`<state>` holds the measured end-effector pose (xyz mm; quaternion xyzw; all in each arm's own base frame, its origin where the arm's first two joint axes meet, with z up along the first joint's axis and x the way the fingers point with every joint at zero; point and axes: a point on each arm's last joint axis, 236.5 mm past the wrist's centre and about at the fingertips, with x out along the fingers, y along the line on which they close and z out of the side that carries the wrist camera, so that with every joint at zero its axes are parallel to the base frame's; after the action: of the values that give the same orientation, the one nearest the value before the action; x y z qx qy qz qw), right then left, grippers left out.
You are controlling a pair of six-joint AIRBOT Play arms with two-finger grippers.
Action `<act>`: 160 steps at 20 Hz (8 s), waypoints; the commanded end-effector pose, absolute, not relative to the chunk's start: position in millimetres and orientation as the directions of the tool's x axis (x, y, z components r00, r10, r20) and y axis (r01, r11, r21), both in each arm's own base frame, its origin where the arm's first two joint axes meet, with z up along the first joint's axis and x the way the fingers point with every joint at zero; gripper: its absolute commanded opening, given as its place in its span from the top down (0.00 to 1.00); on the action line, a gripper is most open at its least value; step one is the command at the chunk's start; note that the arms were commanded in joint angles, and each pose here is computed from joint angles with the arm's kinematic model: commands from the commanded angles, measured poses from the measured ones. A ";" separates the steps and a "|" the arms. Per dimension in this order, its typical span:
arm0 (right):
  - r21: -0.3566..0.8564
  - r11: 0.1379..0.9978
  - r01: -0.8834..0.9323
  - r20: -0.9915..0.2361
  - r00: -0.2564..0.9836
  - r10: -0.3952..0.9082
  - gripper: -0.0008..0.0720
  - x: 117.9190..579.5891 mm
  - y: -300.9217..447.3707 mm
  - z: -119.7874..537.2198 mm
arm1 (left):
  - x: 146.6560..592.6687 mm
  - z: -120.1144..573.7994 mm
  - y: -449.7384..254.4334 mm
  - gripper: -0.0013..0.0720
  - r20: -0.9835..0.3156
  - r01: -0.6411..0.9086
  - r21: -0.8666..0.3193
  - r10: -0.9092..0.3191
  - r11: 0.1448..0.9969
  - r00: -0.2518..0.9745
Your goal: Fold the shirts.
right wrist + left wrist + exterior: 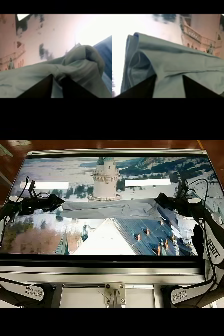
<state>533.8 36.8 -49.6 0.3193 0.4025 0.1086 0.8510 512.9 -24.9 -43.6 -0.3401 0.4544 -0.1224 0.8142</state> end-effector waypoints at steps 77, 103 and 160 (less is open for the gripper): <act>0.617 0.781 -0.095 -0.765 0.160 0.624 0.17 426.6 191.7 13.4 | 406.9 246.0 -164.8 0.93 -0.357 0.502 -0.581 -0.755 0.641 0.551; 0.870 0.473 -0.140 -0.366 0.459 0.809 0.90 460.9 146.5 181.0 | 407.2 246.5 -164.6 0.93 -0.355 0.501 -0.581 -0.754 0.641 0.552; 0.125 0.524 0.843 -0.942 0.267 -0.205 0.05 197.6 -348.8 141.9 | 407.7 244.6 -175.4 0.93 -0.364 0.481 -0.596 -0.750 0.643 0.553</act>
<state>154.8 -313.6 73.3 0.3875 0.5793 -0.3496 0.6261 390.3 -184.7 240.7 -0.2198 0.3312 -0.3887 0.8312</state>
